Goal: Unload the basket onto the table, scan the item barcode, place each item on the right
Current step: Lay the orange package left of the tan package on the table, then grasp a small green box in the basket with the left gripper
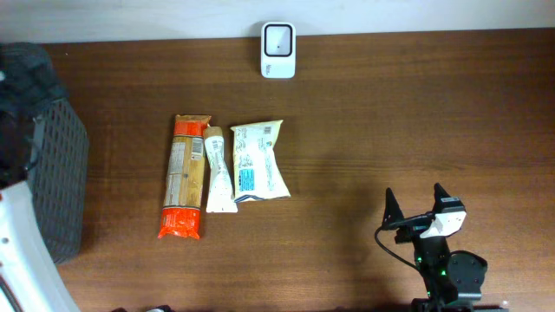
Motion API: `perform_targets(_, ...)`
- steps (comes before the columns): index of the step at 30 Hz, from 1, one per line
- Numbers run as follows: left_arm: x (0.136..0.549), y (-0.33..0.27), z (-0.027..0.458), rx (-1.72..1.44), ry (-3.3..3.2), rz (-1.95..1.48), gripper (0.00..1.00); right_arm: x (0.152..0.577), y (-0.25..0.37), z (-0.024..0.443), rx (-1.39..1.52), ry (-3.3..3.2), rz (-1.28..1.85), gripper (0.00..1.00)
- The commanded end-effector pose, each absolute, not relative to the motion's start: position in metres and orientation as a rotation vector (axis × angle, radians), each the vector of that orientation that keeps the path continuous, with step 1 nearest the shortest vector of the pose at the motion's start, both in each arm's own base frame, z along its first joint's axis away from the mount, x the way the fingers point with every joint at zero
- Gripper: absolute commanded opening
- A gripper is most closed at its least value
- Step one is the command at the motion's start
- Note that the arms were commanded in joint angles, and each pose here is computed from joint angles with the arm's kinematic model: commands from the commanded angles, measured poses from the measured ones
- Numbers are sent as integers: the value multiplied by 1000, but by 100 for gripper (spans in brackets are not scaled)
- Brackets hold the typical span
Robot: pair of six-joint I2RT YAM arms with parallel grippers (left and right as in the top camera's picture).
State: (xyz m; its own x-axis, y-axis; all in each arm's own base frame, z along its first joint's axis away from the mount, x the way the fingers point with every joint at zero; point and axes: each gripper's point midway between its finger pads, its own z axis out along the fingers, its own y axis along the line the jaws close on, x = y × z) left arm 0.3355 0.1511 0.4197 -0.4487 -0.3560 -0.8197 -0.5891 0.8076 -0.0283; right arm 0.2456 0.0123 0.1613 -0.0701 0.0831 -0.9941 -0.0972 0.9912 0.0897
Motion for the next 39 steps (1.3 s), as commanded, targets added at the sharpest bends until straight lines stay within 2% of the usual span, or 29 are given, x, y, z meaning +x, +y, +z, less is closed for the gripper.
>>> perform_targets(1, 312, 241, 382, -1072, 2052, 540, 99, 245, 16, 159, -17, 1638, 164, 99)
perform_targets(4, 310, 293, 319, -1110, 2266, 656, 99, 245, 16, 159, -17, 1638, 164, 99)
perform_targets(5, 297, 311, 283, -1158, 2395, 680, 100, 245, 16, 159, -17, 1638, 164, 99)
perform_targets(6, 270, 329, 238, -1242, 2556, 693, 87, 245, 16, 159, -17, 1638, 164, 99)
perform_targets(7, 243, 339, 204, -1342, 2619, 683, 86, 245, 16, 159, -17, 1638, 164, 99)
perform_targets(10, 213, 339, 141, -1404, 2730, 544, 89, 245, 16, 159, -17, 1638, 164, 99)
perform_targets(13, 215, 348, 105, -1254, 2787, 555, 97, 245, 16, 159, -17, 1638, 164, 99)
perform_targets(18, 216, 354, 58, -1121, 2881, 551, 92, 245, 16, 159, -17, 1638, 164, 99)
perform_targets(25, 223, 364, 35, -962, 2953, 559, 90, 245, 16, 159, -16, 1638, 163, 99)
perform_targets(29, 226, 381, 43, -917, 2926, 680, 74, 245, 16, 159, -17, 1638, 164, 99)
perform_targets(34, 240, 402, 48, -916, 2816, 764, 64, 245, 16, 159, -16, 1638, 163, 99)
perform_targets(35, 241, 402, 45, -915, 2817, 759, 58, 245, 16, 159, -16, 1638, 163, 99)
perform_targets(36, 241, 402, 39, -916, 2830, 750, 41, 245, 16, 159, -17, 1638, 164, 99)
perform_targets(37, 239, 400, 33, -917, 2849, 739, 30, 245, 16, 159, -16, 1638, 163, 99)
perform_targets(39, 237, 396, 24, -918, 2883, 713, 25, 245, 16, 159, -17, 1638, 164, 99)
